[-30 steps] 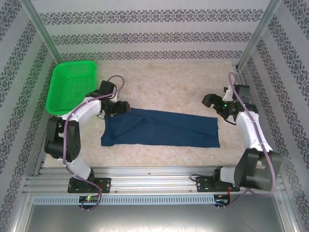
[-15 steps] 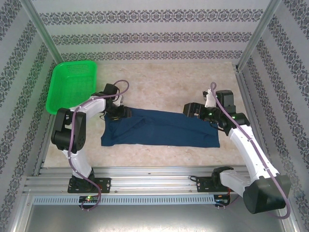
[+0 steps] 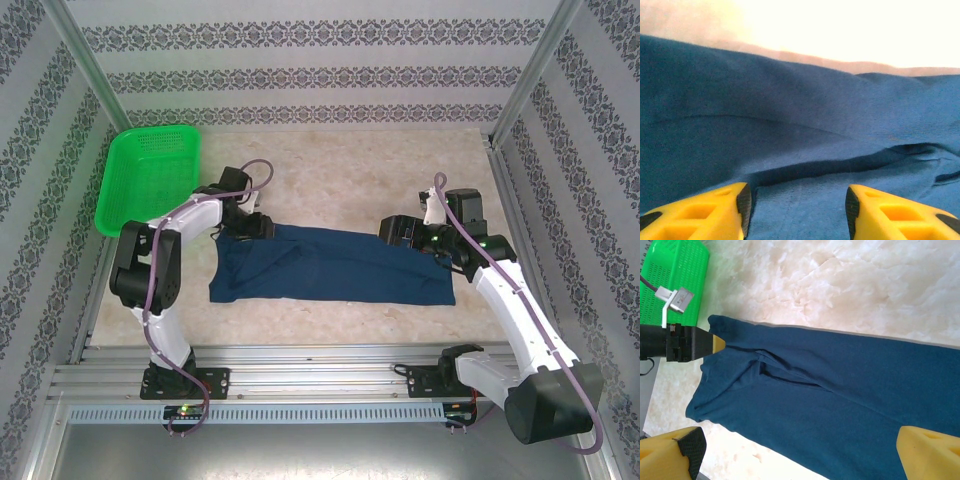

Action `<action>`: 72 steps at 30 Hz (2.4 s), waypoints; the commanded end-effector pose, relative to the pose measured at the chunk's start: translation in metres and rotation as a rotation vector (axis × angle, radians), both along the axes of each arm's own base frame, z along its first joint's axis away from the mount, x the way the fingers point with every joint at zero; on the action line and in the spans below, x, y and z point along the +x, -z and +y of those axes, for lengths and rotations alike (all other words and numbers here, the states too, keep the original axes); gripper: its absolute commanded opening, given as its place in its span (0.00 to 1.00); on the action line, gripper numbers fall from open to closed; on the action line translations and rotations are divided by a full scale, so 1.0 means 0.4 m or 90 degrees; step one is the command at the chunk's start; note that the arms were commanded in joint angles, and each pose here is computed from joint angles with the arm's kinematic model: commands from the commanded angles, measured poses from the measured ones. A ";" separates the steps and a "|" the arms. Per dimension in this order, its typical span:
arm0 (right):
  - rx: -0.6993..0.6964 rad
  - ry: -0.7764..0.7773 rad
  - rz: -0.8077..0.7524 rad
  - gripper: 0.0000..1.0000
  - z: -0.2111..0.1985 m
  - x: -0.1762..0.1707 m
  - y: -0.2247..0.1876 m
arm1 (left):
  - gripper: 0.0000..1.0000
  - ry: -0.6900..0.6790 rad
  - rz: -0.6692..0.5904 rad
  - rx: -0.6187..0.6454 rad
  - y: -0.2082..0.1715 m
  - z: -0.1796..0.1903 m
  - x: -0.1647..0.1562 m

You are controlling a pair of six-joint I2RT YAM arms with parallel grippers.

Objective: Fold and stack the t-shirts

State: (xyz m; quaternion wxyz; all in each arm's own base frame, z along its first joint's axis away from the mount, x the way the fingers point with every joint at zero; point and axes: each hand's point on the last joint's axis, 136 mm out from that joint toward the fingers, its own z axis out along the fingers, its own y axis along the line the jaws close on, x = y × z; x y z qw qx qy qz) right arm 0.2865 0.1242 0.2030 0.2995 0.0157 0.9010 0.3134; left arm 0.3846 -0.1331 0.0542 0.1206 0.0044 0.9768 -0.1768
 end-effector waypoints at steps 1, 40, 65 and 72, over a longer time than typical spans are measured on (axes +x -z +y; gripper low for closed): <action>-0.008 -0.003 -0.009 0.98 0.001 0.000 -0.015 | 0.52 0.020 0.030 0.024 0.022 0.002 -0.025; -0.019 0.035 0.000 0.98 -0.017 0.045 -0.010 | 0.00 0.156 -0.020 -0.003 -0.018 -0.152 -0.310; -0.036 0.048 0.054 0.98 -0.028 0.041 0.060 | 0.63 0.138 -0.182 -0.211 -0.273 -0.266 -0.385; -0.028 0.045 0.057 0.98 -0.022 0.050 0.062 | 0.63 0.040 -0.121 -0.070 -0.186 -0.152 -0.330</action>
